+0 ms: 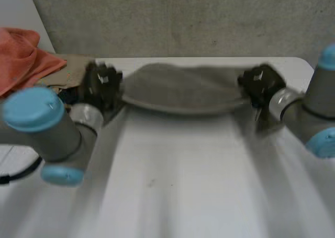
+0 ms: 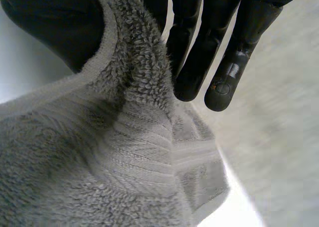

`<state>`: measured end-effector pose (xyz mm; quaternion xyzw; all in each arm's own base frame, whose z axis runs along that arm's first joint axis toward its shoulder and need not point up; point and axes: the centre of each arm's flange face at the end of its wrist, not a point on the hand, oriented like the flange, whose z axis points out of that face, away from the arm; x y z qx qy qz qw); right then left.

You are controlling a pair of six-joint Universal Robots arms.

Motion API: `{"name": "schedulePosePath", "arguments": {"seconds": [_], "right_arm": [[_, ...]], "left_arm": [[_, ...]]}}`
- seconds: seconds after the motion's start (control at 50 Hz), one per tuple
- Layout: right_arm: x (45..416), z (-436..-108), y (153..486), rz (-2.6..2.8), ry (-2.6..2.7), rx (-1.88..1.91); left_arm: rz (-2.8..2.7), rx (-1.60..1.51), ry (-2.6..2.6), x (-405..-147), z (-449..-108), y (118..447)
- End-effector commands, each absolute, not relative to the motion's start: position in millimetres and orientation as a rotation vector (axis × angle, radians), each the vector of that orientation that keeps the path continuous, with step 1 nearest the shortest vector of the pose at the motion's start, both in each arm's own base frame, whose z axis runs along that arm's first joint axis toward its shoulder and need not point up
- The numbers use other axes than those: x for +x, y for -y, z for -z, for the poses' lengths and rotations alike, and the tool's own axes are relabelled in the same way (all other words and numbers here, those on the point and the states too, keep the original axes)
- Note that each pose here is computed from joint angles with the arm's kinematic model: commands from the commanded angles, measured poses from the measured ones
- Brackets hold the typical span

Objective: Fold the laundry.

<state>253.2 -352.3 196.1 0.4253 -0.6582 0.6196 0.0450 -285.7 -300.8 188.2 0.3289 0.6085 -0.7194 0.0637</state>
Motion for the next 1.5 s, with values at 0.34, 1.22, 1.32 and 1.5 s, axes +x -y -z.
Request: {"name": "schedulePosePath", "arguments": {"seconds": [0.34, 1.22, 1.32, 1.5], "right_arm": [[199, -158, 330, -1.793, 2.560, 0.682], [170, -155, 305, -1.636, 2.467, 0.902], [170, -155, 305, -1.636, 2.467, 0.902], [171, -154, 304, -1.634, 2.469, 0.931]], "left_arm": [[2.077, 1.068, -1.933, -282, -160, 281], [1.795, 1.055, -2.272, -242, -106, 310], [1.833, 1.025, -2.290, -241, -110, 316], [1.835, 0.999, -2.280, -238, -112, 322]]}}
